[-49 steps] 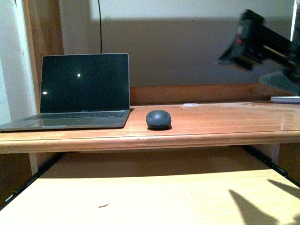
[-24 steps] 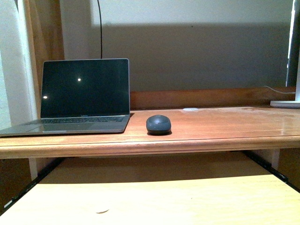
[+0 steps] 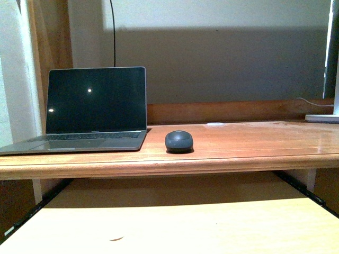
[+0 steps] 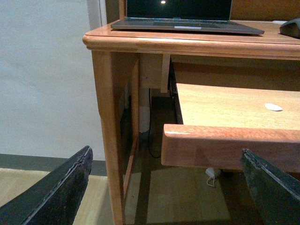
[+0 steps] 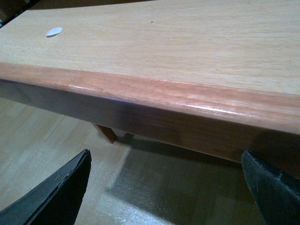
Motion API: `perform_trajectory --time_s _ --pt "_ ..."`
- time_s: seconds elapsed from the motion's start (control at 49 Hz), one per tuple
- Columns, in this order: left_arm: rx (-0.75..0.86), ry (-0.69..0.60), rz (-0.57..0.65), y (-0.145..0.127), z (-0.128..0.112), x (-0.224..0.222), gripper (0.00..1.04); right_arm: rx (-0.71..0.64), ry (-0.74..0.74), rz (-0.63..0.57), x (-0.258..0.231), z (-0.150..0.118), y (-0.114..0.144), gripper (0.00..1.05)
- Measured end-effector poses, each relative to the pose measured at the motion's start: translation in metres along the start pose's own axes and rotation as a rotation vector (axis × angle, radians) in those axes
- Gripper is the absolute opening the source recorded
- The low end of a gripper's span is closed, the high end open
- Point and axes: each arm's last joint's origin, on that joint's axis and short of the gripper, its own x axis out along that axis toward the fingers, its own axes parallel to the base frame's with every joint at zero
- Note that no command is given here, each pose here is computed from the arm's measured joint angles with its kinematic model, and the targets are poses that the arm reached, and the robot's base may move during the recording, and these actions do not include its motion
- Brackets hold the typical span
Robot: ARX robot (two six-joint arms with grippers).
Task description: Place mouse
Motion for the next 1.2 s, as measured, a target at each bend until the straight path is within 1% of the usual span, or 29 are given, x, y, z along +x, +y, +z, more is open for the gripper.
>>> perform_trajectory --time_s 0.163,0.347,0.531,0.755,0.898,1.082,1.204 --pt "0.000 0.000 0.000 0.000 0.000 0.000 0.97 -0.016 -0.035 -0.034 0.033 0.017 0.004 0.97" --pt "0.000 0.000 0.000 0.000 0.000 0.000 0.97 -0.032 -0.042 -0.085 0.082 0.032 0.010 0.97" --pt "0.000 0.000 0.000 0.000 0.000 0.000 0.97 -0.052 -0.033 -0.114 0.127 0.038 0.020 0.97" --pt "0.000 0.000 0.000 0.000 0.000 0.000 0.97 -0.065 -0.054 -0.142 0.167 0.049 0.028 0.97" --pt "0.000 0.000 0.000 0.000 0.000 0.000 0.97 -0.068 -0.079 -0.149 0.181 0.057 0.033 0.97" --pt "0.000 0.000 0.000 0.000 0.000 0.000 0.97 -0.068 -0.089 -0.158 0.182 0.058 0.035 0.97" --pt "0.000 0.000 0.000 0.000 0.000 0.000 0.97 -0.048 -0.096 -0.203 0.169 0.058 0.025 0.97"
